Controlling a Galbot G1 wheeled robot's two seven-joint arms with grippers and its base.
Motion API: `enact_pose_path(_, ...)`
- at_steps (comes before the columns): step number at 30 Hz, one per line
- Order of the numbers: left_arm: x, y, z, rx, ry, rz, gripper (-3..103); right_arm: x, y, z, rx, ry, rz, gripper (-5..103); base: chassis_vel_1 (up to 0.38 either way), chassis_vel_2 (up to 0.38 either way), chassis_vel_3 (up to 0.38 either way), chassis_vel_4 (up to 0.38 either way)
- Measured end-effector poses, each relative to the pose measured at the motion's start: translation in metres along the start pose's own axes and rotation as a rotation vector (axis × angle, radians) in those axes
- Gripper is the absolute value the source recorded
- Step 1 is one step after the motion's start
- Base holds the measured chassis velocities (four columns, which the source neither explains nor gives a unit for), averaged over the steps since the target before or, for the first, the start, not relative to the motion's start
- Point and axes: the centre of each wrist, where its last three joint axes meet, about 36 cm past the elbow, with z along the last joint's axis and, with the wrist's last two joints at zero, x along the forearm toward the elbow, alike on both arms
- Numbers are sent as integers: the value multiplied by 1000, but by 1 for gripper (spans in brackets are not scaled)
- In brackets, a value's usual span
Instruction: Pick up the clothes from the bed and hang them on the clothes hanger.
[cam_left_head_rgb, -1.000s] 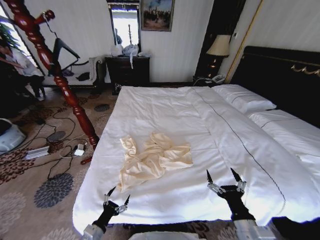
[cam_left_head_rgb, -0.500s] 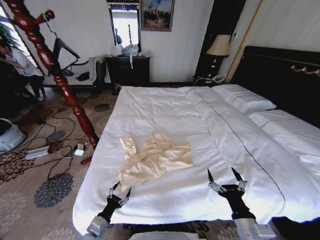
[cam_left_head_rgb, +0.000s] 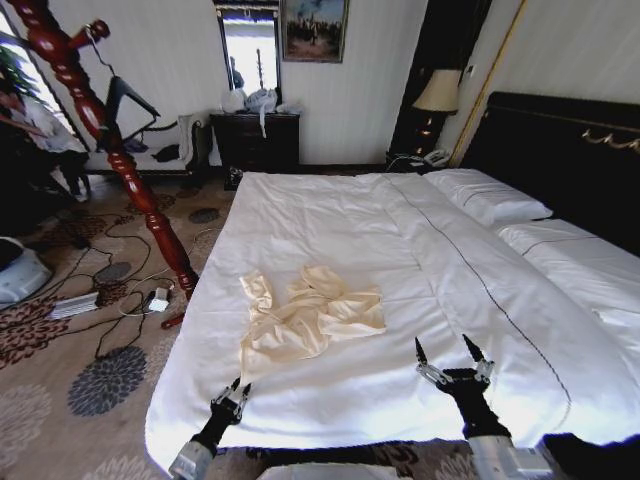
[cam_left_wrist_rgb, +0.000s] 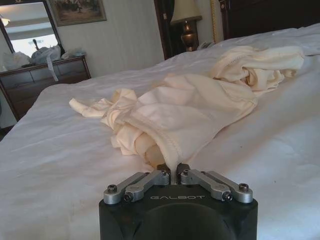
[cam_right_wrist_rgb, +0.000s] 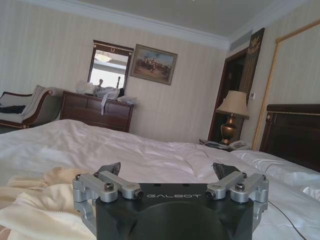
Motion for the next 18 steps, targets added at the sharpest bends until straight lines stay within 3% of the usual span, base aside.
enact_pose_path(4, -2, 2, -1, -4, -6, -6, 1, 0, 0, -1, 1, -1, -3, 100, 0, 0, 0, 0)
enact_pose_path(13, 2, 1, -8, 2, -15, -13, 1, -1, -2, -3, 7, -2, -18, 100, 0, 0, 0, 0)
enact_pose_path(18, 11, 10, -17, 5, -31, -66, 1, -4, -6, -6, 10, 4, -32, 100, 0, 0, 0, 0)
